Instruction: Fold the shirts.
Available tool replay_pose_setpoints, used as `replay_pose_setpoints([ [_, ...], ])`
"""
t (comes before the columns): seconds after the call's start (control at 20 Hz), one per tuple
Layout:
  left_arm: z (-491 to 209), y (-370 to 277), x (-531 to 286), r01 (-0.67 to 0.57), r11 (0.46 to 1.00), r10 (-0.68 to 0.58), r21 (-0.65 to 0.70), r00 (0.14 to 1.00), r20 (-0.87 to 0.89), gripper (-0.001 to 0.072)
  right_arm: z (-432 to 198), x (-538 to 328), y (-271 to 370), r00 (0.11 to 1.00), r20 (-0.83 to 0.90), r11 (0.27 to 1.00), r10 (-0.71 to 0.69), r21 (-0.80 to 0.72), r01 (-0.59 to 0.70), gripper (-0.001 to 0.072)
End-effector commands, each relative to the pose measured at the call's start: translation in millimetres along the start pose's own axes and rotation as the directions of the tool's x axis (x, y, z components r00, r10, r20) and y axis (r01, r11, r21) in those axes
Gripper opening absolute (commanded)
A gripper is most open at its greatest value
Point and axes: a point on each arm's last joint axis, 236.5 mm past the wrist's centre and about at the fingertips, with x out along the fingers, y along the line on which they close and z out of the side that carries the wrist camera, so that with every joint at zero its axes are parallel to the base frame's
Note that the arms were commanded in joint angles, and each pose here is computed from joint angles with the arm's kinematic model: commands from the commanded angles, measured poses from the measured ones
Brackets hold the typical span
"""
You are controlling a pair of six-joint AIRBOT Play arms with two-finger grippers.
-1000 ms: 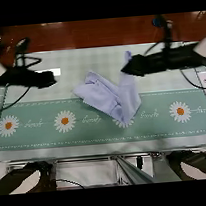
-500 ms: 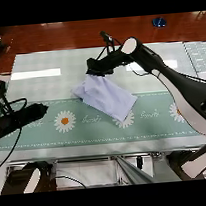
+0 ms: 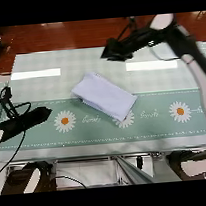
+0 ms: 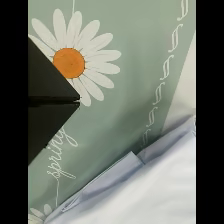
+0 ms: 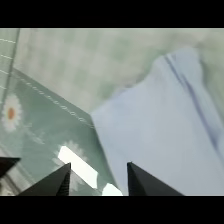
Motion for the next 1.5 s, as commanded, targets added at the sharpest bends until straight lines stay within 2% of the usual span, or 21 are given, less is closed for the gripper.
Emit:
replay_pose_setpoints([
  [0.0,-6.5,0.0,0.5,0.002,1.000,-0.002,0.020,1.000,-0.026,0.0017,-61.9,-141.5,-114.2,0.785,-0.043,0.786,-0.619,-0.029,0.618,0.0403],
  [0.05,-9.6,0.2,0.4,0.002,1.000,-0.001,0.027,0.999,-0.039,0.0017,-78.3,-178.9,-135.6,0.682,0.014,0.682,-0.731,0.035,0.730,0.0403],
  [0.1,-10.4,0.0,0.5,0.003,1.000,-0.002,0.027,0.999,-0.042,0.0017,-93.7,-198.8,-147.2,0.631,0.071,0.635,-0.772,0.113,0.764,0.0403],
  [0.2,-9.9,-1.5,1.0,0.006,0.999,-0.005,0.031,0.999,-0.039,0.0017,-133.0,-194.7,-162.0,0.640,0.151,0.654,-0.753,0.283,0.702,0.0403],
  [0.3,-9.6,-2.9,1.6,0.009,0.999,-0.008,0.035,0.999,-0.037,0.0017,-176.8,-150.2,-172.7,0.717,0.183,0.702,-0.672,0.465,0.539,0.0404],
  [0.35,-9.5,-3.3,2.0,0.010,0.999,-0.009,0.034,0.999,-0.037,0.0017,-196.0,-116.0,-171.9,0.778,0.199,0.725,-0.596,0.549,0.416,0.0404],
  [0.45,-8.7,-3.5,3.2,0.012,1.000,-0.011,0.028,0.999,-0.037,0.0017,-224.8,-51.3,-159.8,0.887,0.221,0.711,-0.406,0.686,0.154,0.0404],
  [0.55,-7.3,-2.8,4.4,0.010,1.000,-0.009,0.025,0.999,-0.033,0.0017,-239.1,-16.5,-151.0,0.929,0.241,0.684,-0.279,0.729,0.016,0.0404],
  [0.6,-6.6,-2.3,5.0,0.009,1.000,-0.008,0.024,0.999,-0.031,0.0017,-242.8,-6.9,-148.6,0.943,0.225,0.686,-0.246,0.727,0.005,0.0404],
  [0.95,-4.7,-3.6,12.7,0.022,1.000,-0.022,-0.019,0.999,-0.037,0.0017,-236.8,52.0,-145.1,0.995,0.072,0.705,-0.066,0.709,-0.005,0.0404],
  [1.25,-12.4,-3.9,20.3,0.020,1.000,-0.021,-0.021,0.997,-0.075,0.0017,-218.8,86.6,-141.4,0.996,-0.066,0.732,0.052,0.681,0.007,0.0403],
  [1.3,-12.1,-3.7,20.6,0.020,1.000,-0.021,-0.022,0.997,-0.075,0.0017,-214.0,91.7,-134.4,0.994,-0.080,0.753,0.071,0.658,-0.001,0.0390],
  [1.35,-11.3,-3.5,20.9,0.019,1.000,-0.021,-0.023,0.997,-0.072,0.0018,-207.5,97.5,-123.1,0.991,-0.095,0.788,0.095,0.615,-0.016,0.0308],
  [1.45,-8.6,-3.6,21.3,0.020,0.999,-0.021,-0.025,0.998,-0.061,0.0017,-187.8,103.5,-95.5,0.984,-0.108,0.865,0.143,0.497,-0.071,0.0064],
])
